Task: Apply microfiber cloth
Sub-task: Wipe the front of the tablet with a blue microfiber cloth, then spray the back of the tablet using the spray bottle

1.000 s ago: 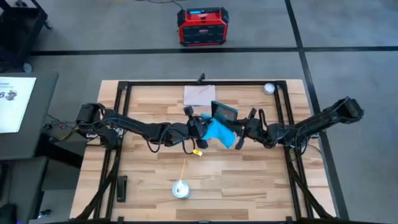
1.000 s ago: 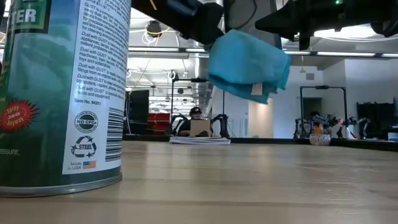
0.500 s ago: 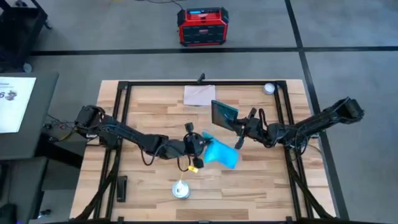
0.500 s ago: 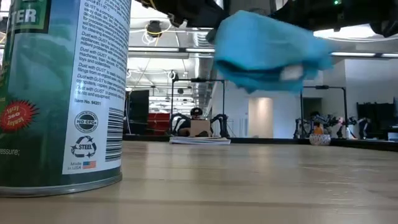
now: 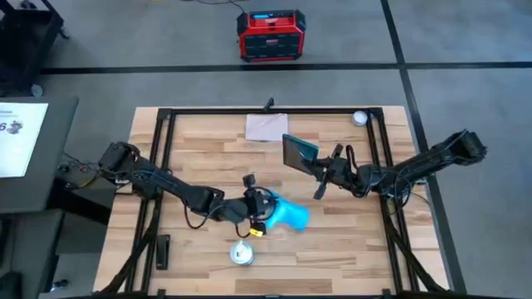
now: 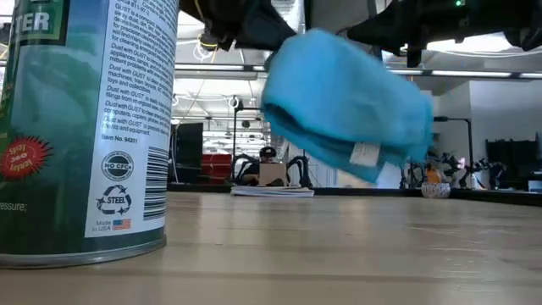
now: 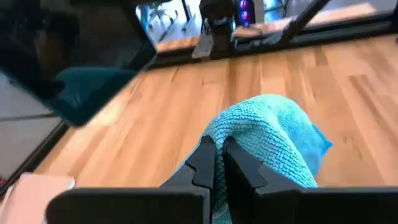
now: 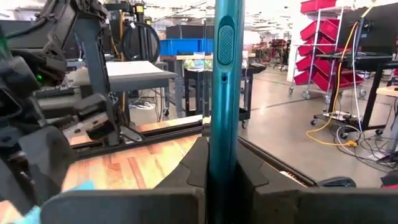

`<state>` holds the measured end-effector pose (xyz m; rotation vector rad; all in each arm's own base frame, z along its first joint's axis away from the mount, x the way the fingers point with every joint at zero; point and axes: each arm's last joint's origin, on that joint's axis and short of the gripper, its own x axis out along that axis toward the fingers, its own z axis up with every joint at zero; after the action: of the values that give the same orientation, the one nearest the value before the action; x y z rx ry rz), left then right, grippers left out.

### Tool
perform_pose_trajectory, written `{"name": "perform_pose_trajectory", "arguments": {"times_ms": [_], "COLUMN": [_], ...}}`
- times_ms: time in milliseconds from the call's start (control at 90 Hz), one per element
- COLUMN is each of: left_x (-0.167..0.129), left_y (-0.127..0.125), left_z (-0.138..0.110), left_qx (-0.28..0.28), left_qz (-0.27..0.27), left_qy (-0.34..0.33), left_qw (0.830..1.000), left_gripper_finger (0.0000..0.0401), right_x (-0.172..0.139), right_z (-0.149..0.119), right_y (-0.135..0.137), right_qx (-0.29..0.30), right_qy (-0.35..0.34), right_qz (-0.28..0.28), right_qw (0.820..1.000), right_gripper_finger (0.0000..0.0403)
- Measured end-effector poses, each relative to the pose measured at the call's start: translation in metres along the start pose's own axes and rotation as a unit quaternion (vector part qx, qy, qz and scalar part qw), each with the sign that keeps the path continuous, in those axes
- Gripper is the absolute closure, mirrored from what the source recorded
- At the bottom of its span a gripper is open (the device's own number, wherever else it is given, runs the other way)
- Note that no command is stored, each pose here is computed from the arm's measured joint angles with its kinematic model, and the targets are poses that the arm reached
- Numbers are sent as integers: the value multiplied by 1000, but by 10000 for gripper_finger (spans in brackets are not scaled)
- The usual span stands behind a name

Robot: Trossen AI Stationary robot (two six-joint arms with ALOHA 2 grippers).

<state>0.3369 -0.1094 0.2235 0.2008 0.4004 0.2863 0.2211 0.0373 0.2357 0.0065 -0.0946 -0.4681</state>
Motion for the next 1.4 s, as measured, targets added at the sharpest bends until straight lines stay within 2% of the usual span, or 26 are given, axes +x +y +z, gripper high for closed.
{"name": "perform_pose_trajectory", "arguments": {"times_ms": [156, 367, 444, 567, 800, 956, 1100, 1278, 1333, 1400], "left_x": [6, 11, 12, 13, 16, 18, 10, -13, -25, -42], "left_y": [10, 24, 28, 30, 32, 42, 53, 71, 76, 78], "left_z": [-26, -58, -65, -67, -48, -26, -6, 17, 24, 27], "left_qx": [-17, -43, -52, -36, 45, 70, 93, 139, 153, 183], "left_qz": [15, 28, 35, 37, 38, 54, 67, 100, 128, 154], "left_qy": [33, 45, 55, 56, -4, -29, -54, -78, -75, -51], "left_qw": [999, 998, 997, 997, 998, 996, 992, 982, 977, 970], "left_gripper_finger": [401, 401, 401, 399, 346, 308, 293, 300, 321, 368], "right_x": [0, 2, 3, 3, 4, 7, 8, 8, 8, 8], "right_z": [0, 0, -1, -2, -2, -2, -3, -3, -3, -3], "right_y": [0, -3, -4, -5, -6, -10, -12, -12, -12, -12], "right_qx": [-2, -4, -5, -7, -11, -15, -19, -20, -21, -27], "right_qy": [0, 2, 3, 6, 6, 9, 12, 13, 12, 13], "right_qz": [-1, -9, -11, -13, -16, -27, -31, -32, -32, -33], "right_qw": [1000, 1000, 1000, 1000, 1000, 999, 999, 999, 999, 999], "right_gripper_finger": [393, 393, 393, 393, 393, 393, 393, 393, 393, 393]}}
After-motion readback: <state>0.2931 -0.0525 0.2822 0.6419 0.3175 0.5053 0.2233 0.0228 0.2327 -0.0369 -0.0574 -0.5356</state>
